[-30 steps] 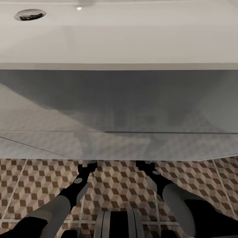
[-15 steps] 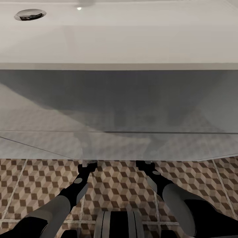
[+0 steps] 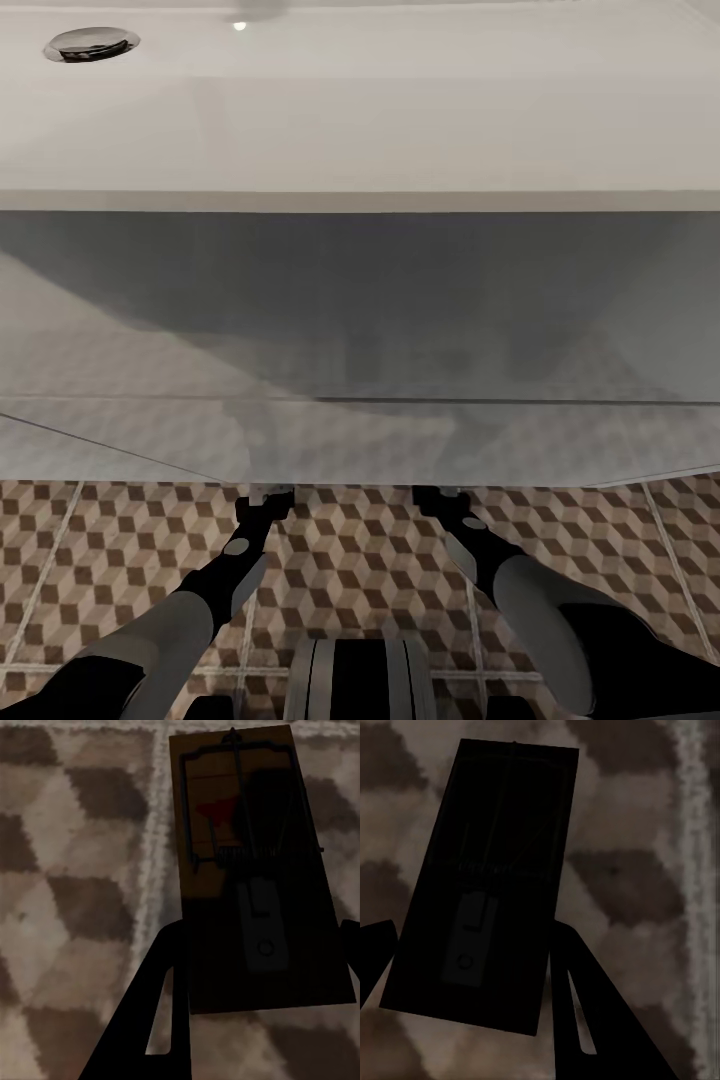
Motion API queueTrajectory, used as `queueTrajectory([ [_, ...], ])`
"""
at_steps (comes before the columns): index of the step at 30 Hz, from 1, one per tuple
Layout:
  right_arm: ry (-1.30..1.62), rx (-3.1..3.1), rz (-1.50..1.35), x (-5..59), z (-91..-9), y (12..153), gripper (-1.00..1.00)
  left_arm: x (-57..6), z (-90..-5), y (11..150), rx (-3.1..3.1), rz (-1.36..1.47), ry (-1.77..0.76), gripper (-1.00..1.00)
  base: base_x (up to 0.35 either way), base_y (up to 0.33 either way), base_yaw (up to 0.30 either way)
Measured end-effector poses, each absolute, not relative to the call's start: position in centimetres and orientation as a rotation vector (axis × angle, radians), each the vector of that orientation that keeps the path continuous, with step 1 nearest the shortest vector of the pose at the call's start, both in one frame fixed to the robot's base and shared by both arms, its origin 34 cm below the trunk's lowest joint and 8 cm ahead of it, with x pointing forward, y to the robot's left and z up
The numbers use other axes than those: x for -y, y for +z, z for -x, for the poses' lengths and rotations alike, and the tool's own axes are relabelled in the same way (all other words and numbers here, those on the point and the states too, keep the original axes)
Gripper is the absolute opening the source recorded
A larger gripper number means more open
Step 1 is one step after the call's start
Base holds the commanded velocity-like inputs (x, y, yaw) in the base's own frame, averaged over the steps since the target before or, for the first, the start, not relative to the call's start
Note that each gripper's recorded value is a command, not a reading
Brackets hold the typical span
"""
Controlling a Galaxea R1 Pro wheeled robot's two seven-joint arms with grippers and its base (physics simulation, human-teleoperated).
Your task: Take the four mousetraps from the cabinet in the bathroom and place them on the bathroom floor. Make sure all four end up on the same floor surface, and ensure that at least two of them are either under or directly next to the same bathroom sink.
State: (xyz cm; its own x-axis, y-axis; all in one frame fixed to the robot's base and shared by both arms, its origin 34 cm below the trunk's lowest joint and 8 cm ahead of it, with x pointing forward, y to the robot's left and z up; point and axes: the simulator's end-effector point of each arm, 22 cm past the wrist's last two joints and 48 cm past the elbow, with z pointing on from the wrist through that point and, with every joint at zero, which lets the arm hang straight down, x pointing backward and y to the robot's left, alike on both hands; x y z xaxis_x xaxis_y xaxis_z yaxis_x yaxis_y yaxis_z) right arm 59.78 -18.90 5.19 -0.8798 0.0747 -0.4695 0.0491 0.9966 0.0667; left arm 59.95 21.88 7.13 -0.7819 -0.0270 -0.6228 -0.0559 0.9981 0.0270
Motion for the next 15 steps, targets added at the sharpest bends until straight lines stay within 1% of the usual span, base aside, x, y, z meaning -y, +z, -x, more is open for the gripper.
queueTrajectory([
  [15,0.065,-2.648,-0.088,19.32,-59.78,5.16,-1.0,-21.88,-59.95,7.13,-2.469,0.057,0.058,-1.0,0.0,0.0,0.0],
])
